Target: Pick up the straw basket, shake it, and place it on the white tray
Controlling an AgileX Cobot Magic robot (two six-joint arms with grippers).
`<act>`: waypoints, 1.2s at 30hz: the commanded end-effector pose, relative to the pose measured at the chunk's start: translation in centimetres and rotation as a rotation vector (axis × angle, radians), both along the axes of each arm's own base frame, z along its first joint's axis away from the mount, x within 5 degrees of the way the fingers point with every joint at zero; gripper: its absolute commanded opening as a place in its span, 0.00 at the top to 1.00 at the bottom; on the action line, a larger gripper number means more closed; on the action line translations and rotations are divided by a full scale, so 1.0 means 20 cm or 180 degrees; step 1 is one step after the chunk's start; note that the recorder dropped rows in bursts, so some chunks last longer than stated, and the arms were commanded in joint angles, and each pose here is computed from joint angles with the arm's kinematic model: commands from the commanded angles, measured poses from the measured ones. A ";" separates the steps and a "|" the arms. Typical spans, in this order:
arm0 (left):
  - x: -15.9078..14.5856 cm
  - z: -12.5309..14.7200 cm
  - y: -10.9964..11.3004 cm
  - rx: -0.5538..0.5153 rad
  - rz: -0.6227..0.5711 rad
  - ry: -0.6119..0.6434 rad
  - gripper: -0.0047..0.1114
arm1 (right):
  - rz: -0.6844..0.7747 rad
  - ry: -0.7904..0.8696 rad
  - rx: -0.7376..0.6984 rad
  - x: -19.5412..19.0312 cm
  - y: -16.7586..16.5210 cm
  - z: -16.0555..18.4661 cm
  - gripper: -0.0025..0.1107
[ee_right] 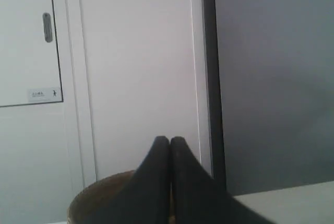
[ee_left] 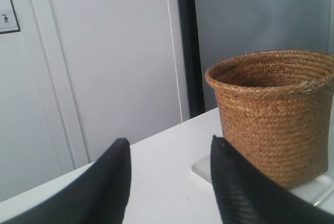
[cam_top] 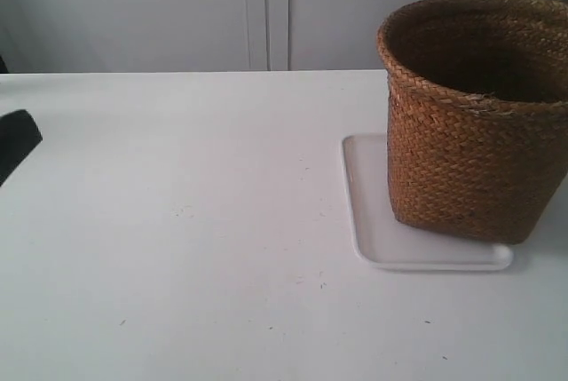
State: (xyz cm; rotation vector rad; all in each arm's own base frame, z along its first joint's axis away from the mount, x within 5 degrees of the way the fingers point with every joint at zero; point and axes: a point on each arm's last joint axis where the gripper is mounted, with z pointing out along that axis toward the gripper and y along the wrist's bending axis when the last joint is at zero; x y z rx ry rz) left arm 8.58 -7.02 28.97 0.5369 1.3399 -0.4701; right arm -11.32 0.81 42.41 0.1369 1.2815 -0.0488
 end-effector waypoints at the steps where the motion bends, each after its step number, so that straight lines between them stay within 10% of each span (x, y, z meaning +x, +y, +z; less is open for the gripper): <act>1: -0.02 -0.09 0.01 0.0116 0.0013 -0.0191 0.51 | -0.0037 0.0150 0.0024 0.00 0.00 -0.02 0.98; 12: -0.06 -0.31 -0.01 0.0511 -0.0311 0.1178 0.51 | -0.0037 0.0150 0.0024 0.00 0.00 -0.02 0.98; 23: -0.03 -0.24 0.00 0.0181 -0.0167 0.0852 0.51 | -0.0029 0.0150 0.0027 0.00 0.00 -0.02 0.98; 29: -0.04 -0.54 0.23 -0.0071 0.1199 0.1506 0.51 | -0.0029 0.0150 0.0027 0.00 0.00 -0.02 0.98; 36: -0.18 -0.62 0.28 0.0358 0.1456 0.1681 0.51 | -0.0029 0.0150 0.0027 0.00 0.00 -0.02 0.98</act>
